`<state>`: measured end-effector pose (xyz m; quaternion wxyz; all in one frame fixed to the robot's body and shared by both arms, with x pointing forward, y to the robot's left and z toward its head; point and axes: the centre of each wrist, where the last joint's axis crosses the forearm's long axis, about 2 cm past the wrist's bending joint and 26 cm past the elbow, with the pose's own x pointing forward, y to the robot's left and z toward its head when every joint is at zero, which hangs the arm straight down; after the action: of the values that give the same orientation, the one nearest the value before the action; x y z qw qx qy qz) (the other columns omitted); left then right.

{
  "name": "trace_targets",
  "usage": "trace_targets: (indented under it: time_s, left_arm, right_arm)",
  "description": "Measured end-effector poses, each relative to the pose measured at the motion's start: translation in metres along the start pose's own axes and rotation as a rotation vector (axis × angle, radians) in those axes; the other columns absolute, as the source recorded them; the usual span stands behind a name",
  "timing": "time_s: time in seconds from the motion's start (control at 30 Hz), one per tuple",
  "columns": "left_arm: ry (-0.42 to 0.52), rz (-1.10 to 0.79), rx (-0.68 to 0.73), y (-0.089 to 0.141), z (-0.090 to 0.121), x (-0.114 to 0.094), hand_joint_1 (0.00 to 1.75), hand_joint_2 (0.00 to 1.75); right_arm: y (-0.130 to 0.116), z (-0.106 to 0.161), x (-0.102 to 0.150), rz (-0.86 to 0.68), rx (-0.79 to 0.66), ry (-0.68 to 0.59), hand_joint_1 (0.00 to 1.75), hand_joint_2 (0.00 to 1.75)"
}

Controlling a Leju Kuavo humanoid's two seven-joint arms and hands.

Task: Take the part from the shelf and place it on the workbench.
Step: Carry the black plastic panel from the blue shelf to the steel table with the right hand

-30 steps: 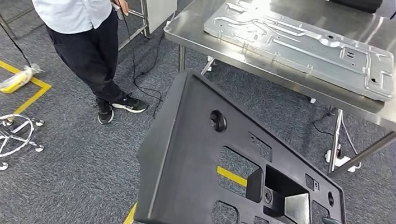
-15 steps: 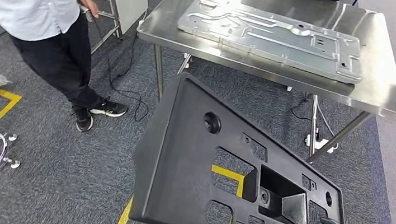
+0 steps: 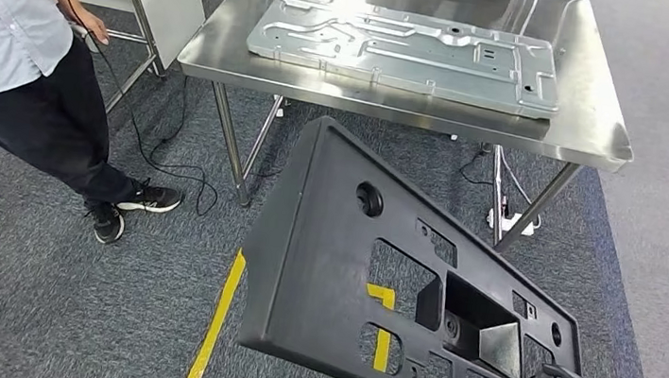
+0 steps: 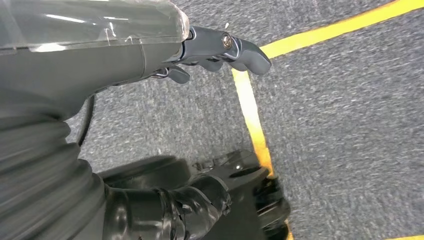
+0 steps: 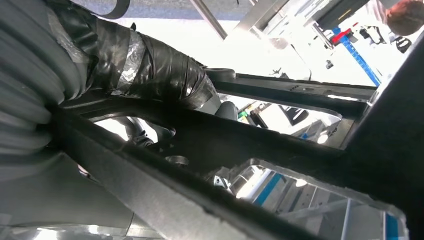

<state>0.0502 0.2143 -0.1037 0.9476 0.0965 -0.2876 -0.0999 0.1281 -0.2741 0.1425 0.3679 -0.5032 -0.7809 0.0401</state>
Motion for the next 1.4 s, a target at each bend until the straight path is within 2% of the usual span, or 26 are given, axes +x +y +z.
trace_targets:
  time_s: [0.13,0.57,1.4]
  left_arm:
    - [-0.006,0.002,-0.004,0.0,0.0,0.001,0.0,1.75]
    - [-0.009,0.001,-0.015,0.0,0.0,0.0,0.0,1.75]
    - [-0.009,-0.005,-0.031,0.001,0.0,-0.002,0.0,1.75]
  right_arm:
    - [0.003,0.0,0.0,-0.024,0.028,0.018,1.73,1.75]
    - [0.013,0.005,0.001,-0.023,0.139,-0.04,1.73,1.75]
    - [0.014,0.006,0.001,-0.028,0.146,-0.048,1.73,1.75]
